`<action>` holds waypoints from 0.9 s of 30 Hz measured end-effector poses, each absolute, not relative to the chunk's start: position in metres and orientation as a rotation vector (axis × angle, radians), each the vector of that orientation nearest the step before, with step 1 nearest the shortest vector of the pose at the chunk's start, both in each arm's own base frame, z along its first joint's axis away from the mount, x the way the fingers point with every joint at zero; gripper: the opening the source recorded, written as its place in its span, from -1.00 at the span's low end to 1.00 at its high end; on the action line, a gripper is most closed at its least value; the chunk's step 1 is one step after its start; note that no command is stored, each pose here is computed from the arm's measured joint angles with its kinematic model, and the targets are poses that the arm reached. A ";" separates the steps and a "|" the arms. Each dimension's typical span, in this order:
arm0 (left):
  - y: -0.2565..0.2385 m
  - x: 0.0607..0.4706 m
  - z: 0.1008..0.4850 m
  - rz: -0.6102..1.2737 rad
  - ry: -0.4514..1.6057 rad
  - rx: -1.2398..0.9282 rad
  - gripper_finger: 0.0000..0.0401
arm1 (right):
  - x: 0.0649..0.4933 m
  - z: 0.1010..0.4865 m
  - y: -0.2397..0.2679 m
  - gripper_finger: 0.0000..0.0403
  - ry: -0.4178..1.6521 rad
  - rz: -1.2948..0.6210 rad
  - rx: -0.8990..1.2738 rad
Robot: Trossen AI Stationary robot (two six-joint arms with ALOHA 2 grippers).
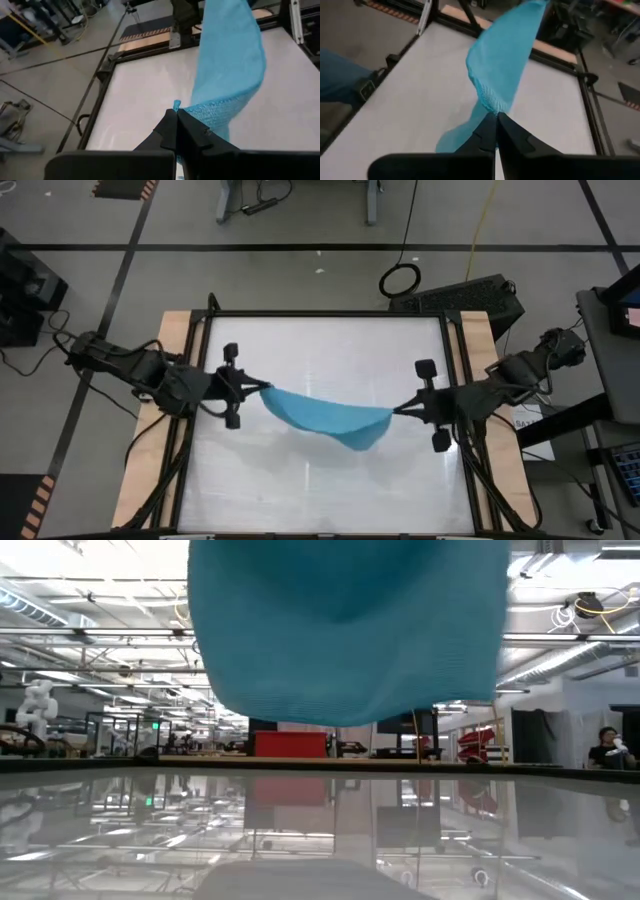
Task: Roll towel
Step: Roll the blue towel
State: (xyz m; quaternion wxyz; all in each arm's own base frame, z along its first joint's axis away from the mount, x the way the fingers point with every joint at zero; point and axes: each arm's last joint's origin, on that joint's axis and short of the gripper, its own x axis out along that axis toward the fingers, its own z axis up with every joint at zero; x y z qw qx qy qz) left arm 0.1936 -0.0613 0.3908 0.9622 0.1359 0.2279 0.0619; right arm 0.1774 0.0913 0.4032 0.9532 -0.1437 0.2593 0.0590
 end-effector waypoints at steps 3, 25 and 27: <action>-0.061 0.195 0.385 0.224 0.503 0.300 -0.97 | 0.177 0.394 0.086 -1.00 0.612 0.034 -0.304; 0.022 0.316 0.228 0.587 1.286 0.460 -0.97 | 0.196 0.222 -0.025 -1.00 1.109 -0.547 -0.244; 0.023 0.316 0.227 0.582 1.292 0.456 -0.97 | 0.195 0.213 -0.027 -1.00 1.120 -0.519 -0.229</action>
